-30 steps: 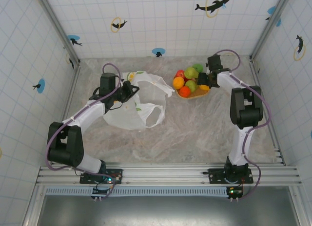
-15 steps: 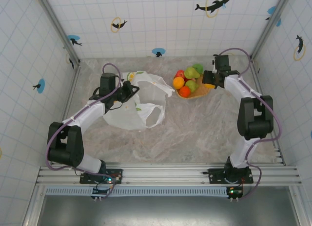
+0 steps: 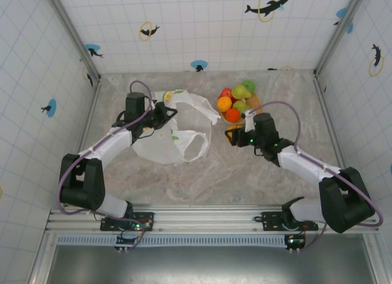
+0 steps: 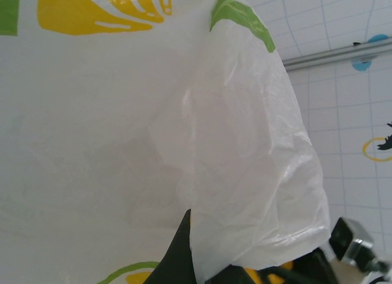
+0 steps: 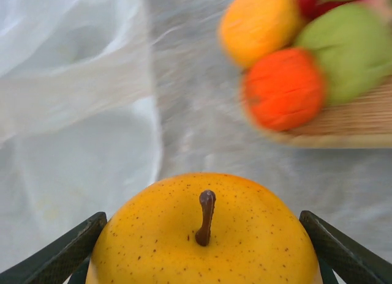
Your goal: Place the fruits into the plastic bag
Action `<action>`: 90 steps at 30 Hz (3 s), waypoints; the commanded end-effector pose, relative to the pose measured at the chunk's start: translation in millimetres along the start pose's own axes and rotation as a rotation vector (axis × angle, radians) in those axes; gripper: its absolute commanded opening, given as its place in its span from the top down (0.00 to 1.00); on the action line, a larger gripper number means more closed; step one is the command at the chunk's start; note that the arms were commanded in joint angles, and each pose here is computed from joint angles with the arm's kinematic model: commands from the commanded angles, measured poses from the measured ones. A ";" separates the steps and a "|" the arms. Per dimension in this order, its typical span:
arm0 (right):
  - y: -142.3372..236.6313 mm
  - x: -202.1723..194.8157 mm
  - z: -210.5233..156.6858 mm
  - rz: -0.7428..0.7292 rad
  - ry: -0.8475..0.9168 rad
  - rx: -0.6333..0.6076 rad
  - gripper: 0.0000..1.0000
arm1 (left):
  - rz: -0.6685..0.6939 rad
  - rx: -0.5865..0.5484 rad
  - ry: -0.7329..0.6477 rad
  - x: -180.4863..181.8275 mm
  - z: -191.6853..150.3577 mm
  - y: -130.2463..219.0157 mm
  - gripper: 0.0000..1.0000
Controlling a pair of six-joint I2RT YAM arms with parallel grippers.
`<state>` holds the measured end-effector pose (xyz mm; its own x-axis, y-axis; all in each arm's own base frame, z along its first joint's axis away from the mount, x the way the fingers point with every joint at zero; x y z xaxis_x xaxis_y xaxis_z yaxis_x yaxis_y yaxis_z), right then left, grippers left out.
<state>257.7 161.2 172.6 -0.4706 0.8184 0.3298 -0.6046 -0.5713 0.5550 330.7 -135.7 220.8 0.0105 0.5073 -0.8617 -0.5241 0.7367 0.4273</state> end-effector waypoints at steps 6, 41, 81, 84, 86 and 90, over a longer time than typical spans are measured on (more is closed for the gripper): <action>-20.0 33.9 -1.9 0.132 0.105 -0.242 0.39 | -0.099 0.024 0.012 -15.9 -1.9 5.5 1.00; -148.4 77.6 17.9 0.050 -0.615 -0.192 0.39 | -0.240 0.229 0.028 -29.7 -37.7 -26.9 1.00; -90.0 85.3 18.2 0.257 -0.321 0.081 0.13 | -0.171 0.194 -0.005 -17.5 -27.0 -22.3 1.00; -76.4 75.6 12.2 0.150 -0.237 0.089 0.14 | -0.146 0.203 -0.031 -12.8 -25.5 -19.5 1.00; -67.3 67.4 9.7 0.057 -0.193 0.076 0.14 | -0.124 0.209 -0.050 -6.0 -25.0 -16.0 1.00; -56.7 52.1 6.7 -0.101 -0.172 0.027 0.14 | -0.086 0.250 -0.148 2.7 -32.8 -12.7 1.00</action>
<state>274.1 258.8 171.2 -0.3485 0.7592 0.5497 -0.5401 -0.6420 0.5442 314.5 -161.3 201.6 0.0821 0.4330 -0.8977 -0.3182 0.8649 0.3881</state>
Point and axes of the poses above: each hand's point on the last joint's axis, 136 mm out from that joint toward the fingers, its own y axis back along the fingers, its own x axis along the line the jaws close on, z = x × y, the point moved 9 cm from there along y, back along the fingers, and after that the axes turned 1 degree about y, right-handed, at the moved point
